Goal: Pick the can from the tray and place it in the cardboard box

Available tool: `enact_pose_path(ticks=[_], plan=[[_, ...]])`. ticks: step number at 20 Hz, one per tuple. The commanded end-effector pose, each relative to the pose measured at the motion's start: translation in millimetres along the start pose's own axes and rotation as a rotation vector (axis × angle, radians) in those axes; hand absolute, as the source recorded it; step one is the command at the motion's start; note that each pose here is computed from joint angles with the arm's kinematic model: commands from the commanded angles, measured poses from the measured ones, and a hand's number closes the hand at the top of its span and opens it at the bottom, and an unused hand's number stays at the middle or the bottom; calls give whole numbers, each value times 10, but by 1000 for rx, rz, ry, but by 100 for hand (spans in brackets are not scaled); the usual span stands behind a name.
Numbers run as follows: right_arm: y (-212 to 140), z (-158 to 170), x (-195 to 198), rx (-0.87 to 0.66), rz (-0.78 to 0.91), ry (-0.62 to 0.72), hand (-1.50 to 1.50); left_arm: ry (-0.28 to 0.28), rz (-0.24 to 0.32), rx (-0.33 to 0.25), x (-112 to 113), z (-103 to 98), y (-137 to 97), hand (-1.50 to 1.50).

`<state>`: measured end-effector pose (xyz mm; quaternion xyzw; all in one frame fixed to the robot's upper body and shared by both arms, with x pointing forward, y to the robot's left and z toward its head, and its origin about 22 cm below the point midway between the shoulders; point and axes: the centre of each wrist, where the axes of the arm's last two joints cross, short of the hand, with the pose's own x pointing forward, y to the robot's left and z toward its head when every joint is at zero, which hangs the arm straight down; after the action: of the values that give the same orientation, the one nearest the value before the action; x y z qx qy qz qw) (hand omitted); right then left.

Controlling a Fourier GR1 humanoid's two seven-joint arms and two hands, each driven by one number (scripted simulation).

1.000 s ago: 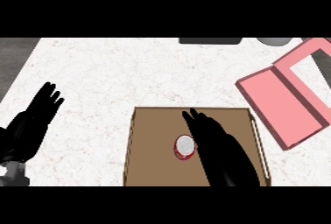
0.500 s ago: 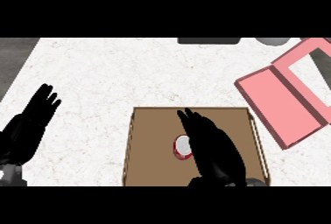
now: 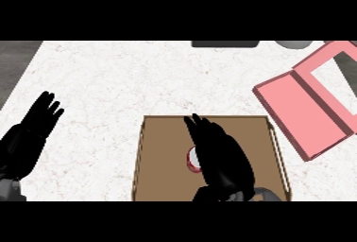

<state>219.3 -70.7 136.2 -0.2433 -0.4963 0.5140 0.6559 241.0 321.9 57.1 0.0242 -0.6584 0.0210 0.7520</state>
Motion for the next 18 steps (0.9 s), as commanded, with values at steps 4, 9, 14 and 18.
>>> enact_pose_path(ticks=[4, 9, 14, 18], plan=[[30, 47, 200, -5, 111, 129, -150, 14, 3, 3, 13, -17, 29, 0], [121, -1, 191, 32, 124, 157, -150, -16, -9, -6, -182, -7, -34, 0], [177, -327, 56, 55, 129, 188, -150, -5, 3, -15, -129, -88, 46, 0], [278, -169, 147, 54, 152, 206, -150, -10, 16, 8, -115, -6, -55, 0]])
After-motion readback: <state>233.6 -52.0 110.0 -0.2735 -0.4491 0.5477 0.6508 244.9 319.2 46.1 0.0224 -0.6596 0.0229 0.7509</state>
